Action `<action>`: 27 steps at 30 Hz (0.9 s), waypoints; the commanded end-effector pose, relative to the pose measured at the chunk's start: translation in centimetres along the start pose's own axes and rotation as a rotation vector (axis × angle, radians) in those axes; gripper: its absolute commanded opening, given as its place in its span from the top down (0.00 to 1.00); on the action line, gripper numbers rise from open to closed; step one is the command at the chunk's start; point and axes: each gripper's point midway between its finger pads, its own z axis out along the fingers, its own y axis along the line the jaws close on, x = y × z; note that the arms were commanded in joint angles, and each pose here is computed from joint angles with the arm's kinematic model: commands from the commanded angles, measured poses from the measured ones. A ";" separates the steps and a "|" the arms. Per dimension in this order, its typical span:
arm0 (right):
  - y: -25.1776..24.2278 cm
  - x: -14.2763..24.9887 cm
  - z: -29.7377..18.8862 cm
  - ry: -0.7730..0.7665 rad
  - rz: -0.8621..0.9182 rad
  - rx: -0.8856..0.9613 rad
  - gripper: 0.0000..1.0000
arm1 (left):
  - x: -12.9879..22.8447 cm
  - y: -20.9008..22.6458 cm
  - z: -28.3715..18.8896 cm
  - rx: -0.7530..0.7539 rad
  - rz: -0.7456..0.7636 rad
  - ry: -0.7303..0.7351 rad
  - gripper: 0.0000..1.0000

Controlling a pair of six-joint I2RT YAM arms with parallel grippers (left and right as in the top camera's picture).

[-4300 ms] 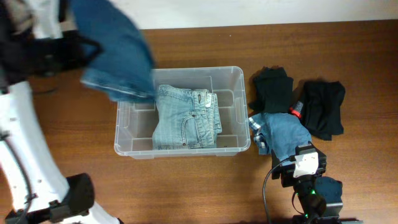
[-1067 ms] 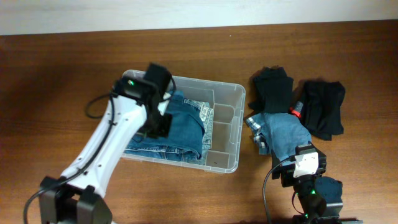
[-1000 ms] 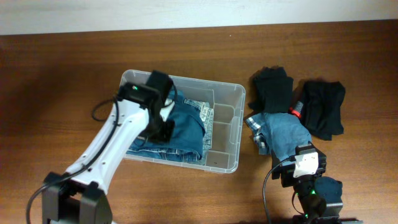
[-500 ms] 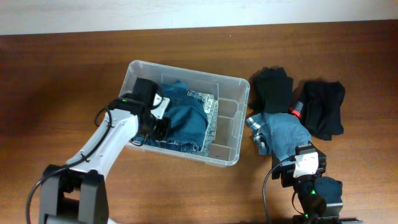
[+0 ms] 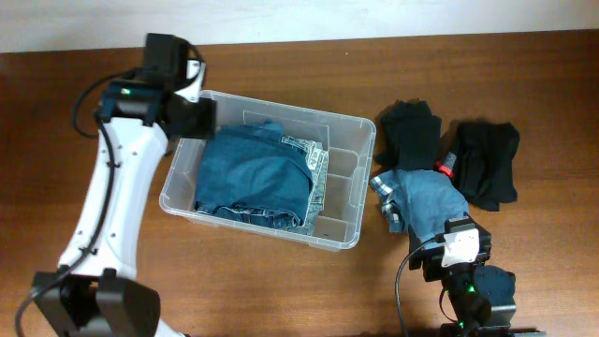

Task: Pack container
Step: 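Release the dark jeans and raise the left gripper out of the bin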

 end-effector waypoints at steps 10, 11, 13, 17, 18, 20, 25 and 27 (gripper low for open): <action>0.0 0.3 0.0 0.003 0.010 0.001 0.02 | 2.4 2.6 10.1 0.171 0.141 0.174 0.56; 0.0 0.3 0.0 0.003 0.010 0.001 0.02 | 2.6 2.6 10.3 0.172 0.141 0.181 0.60; 0.0 0.3 0.0 0.003 0.010 0.001 0.01 | 2.7 2.6 10.5 0.172 0.136 0.186 0.70; 0.0 0.3 0.0 0.003 0.010 0.001 0.02 | 3.2 3.4 10.8 0.118 0.035 0.220 0.99; 0.0 0.3 0.0 0.003 0.010 0.001 0.02 | 3.3 3.5 10.9 0.106 0.019 0.226 0.99; 0.0 0.3 0.0 0.003 0.010 0.001 0.02 | 3.5 4.1 10.9 0.065 -0.034 0.239 0.99; 0.0 0.3 0.0 0.003 0.010 0.001 0.02 | 4.7 6.7 10.5 -0.112 -0.199 0.285 0.99; 0.0 0.3 0.0 0.003 0.010 0.001 0.02 | 4.9 6.8 10.5 -0.127 -0.219 0.290 0.99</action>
